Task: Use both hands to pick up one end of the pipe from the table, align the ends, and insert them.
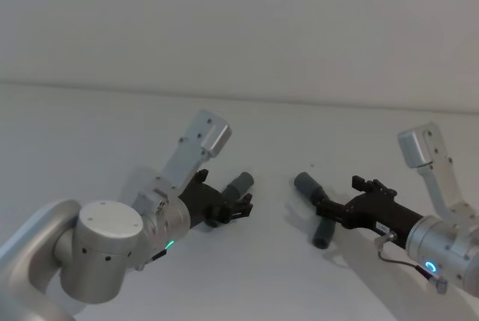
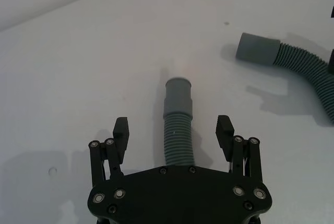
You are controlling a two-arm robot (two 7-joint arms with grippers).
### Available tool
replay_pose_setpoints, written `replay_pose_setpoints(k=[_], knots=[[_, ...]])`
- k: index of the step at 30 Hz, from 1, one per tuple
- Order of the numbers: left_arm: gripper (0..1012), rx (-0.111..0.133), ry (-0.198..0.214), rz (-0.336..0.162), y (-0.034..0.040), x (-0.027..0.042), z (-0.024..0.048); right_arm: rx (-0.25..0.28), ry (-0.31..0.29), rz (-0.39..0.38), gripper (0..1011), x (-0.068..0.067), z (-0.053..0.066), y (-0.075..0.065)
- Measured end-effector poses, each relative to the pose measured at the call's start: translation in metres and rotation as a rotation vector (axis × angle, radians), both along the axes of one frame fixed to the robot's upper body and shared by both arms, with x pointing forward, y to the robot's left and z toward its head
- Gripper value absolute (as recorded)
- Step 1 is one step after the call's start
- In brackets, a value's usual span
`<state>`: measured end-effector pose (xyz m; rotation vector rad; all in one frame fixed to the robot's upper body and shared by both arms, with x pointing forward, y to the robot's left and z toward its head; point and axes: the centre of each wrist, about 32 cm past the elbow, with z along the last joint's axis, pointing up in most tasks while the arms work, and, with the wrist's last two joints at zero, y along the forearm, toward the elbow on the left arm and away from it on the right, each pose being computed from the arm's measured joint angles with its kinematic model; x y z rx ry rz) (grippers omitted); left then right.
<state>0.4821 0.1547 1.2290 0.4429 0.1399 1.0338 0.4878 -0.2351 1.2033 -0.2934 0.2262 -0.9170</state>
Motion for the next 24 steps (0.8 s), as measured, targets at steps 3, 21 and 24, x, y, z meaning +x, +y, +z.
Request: replay_pose_setpoints(k=[3, 21, 24], knots=[[1001, 0.001, 0.003, 0.004, 0.0009, -0.0014, -0.0010, -0.006, -0.003, 0.000, 1002, 0.001, -0.003, 0.002], [1001, 0.010, -0.001, 0.002, 0.0077, -0.0010, -0.0022, -0.024, -0.001, -0.018, 1002, 0.007, -0.020, 0.014], [1001, 0.010, -0.002, -0.006, 0.0085, 0.0011, -0.0025, -0.027, 0.002, -0.022, 1002, 0.007, -0.022, 0.015]])
